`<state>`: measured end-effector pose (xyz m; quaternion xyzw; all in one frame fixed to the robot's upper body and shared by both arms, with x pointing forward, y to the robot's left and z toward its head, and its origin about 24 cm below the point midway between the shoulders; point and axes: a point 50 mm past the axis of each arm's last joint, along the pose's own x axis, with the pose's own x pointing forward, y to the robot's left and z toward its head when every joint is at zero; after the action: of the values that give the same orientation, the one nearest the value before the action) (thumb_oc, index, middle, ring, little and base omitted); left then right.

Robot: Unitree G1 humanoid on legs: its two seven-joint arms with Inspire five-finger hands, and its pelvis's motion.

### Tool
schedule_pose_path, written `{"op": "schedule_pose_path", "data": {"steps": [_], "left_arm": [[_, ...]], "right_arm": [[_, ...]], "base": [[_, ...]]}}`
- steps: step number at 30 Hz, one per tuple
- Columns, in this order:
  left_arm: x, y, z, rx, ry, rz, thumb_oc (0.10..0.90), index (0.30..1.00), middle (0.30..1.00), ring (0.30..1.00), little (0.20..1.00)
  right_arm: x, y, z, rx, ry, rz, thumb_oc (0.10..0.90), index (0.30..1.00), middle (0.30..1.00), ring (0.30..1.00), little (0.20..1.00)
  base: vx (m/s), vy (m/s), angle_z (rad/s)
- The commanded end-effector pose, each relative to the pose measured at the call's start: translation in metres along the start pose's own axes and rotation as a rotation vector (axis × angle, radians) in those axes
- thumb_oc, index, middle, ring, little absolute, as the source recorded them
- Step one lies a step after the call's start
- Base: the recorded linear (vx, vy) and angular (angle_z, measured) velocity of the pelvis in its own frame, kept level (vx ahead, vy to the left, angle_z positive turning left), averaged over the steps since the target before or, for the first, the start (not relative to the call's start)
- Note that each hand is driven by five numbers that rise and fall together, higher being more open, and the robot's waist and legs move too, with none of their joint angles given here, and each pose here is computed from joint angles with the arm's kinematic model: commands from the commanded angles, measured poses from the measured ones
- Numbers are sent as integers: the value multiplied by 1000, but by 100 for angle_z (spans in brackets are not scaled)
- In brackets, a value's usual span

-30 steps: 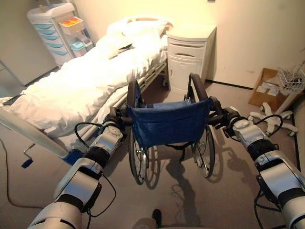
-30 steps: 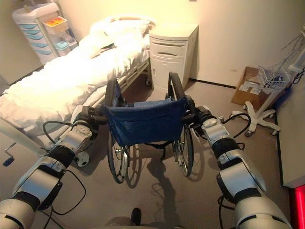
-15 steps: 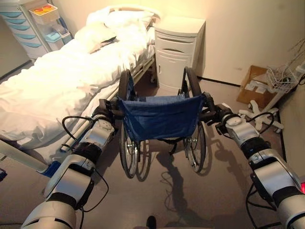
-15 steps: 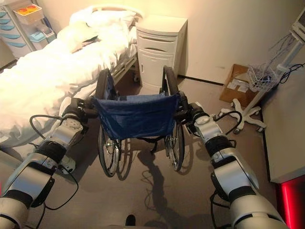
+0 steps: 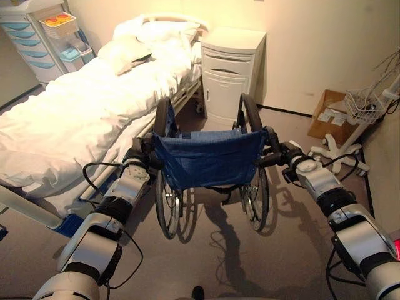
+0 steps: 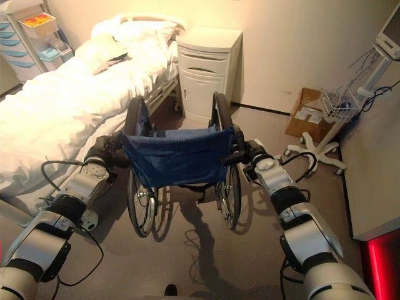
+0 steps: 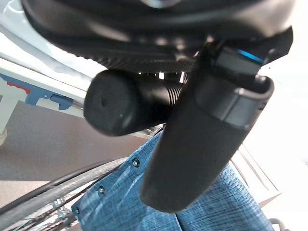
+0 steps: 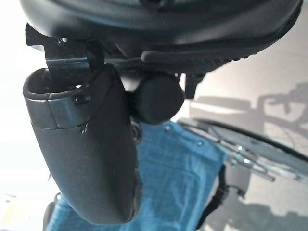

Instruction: Push the wheelchair next to the bed

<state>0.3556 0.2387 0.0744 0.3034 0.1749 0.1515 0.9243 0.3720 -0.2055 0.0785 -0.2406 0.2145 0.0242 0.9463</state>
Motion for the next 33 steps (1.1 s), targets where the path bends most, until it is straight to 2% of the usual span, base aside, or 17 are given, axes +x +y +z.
{"op": "schedule_pose_path", "data": {"steps": [1,11,18,24,26,31,33], "left_arm": [[-9,-38,-18,87,0,-117,800,900,900,900,900],[-17,-32,-39,85,-10,-87,800,900,900,900,900],[-18,-16,-45,-71,39,-134,800,900,900,900,900],[-10,14,-35,-195,71,-249,800,900,900,900,900],[-4,34,-26,-246,75,-260,800,900,900,900,900],[3,64,-11,-339,83,-303,800,900,900,900,900],[3,68,-7,-377,83,-328,800,900,900,900,900]], "right_arm": [[-5,29,-2,-149,-140,79,800,900,900,900,900],[-15,20,-7,-124,-199,53,800,900,900,900,900],[-24,2,-10,-114,-168,99,800,900,900,900,900],[-31,-29,10,-116,-126,166,800,900,900,900,900],[-34,-45,24,-120,-121,190,800,900,900,900,900],[-39,-64,54,-85,-144,183,800,900,900,900,900],[-41,-66,59,-75,-146,181,800,900,900,900,900]], "base": [[0,0,0],[-2,-2,1],[0,0,0],[0,0,0],[0,0,0],[0,0,0],[0,0,0]]}}
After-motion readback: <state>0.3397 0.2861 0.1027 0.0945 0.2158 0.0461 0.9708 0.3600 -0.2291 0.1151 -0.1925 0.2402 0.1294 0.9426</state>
